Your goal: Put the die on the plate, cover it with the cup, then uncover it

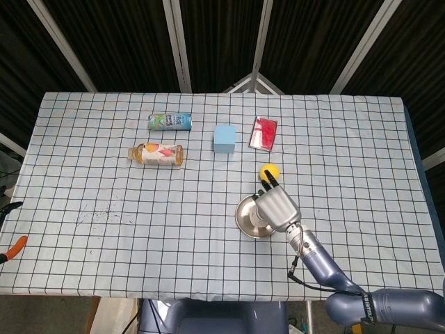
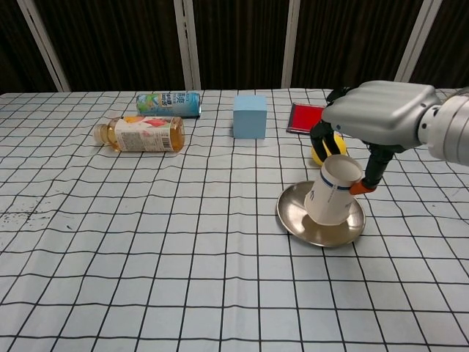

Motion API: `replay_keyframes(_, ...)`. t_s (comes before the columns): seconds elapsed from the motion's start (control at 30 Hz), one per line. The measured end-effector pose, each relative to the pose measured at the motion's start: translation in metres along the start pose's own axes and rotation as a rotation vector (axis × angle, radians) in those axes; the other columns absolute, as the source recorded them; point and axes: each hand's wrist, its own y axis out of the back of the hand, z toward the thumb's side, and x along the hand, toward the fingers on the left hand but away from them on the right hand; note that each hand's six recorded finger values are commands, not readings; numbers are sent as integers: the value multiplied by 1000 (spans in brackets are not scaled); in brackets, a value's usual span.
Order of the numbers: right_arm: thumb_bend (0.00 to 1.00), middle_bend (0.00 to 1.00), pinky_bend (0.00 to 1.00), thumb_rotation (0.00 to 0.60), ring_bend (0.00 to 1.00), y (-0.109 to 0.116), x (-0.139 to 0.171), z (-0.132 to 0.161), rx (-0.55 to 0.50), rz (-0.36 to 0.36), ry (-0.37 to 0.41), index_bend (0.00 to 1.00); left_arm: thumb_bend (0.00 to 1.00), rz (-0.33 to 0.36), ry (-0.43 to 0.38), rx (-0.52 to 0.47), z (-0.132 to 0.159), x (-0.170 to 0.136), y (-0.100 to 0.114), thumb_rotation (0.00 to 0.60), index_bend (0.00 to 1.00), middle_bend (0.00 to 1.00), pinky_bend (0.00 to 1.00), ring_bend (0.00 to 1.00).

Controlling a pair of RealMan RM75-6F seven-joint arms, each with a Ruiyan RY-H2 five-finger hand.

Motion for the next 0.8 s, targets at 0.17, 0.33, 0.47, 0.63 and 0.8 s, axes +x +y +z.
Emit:
replay_keyframes(0.17, 471, 473, 0, 600, 207, -4, -4, 7, 10, 5, 12, 553, 385, -2, -1, 0, 0, 0, 0, 600, 215, 0, 23, 0)
replay_keyframes(0.33, 471, 473, 0, 600, 207, -7, -9, 12, 27, 16, 28, 553, 385, -1, 0, -4, -1, 0, 1, 600, 215, 0, 24, 0)
replay_keyframes(0.47, 472, 473, 0, 600, 207, -8, -13, 14, 32, 22, 32, 554, 385, -1, -4, -4, -1, 0, 1, 600, 215, 0, 24, 0)
replay_keyframes(0.63, 472, 473, 0, 600, 207, -9, -17, 16, 40, 22, 33, 554, 385, -5, -4, -5, -1, 0, 0, 600, 215, 0, 23, 0)
replay_keyframes(0.8, 472, 473, 0, 600, 207, -7, -23, 16, 41, 4, 21, 554, 385, -5, -4, -5, -1, 0, 0, 600, 216, 0, 23, 0)
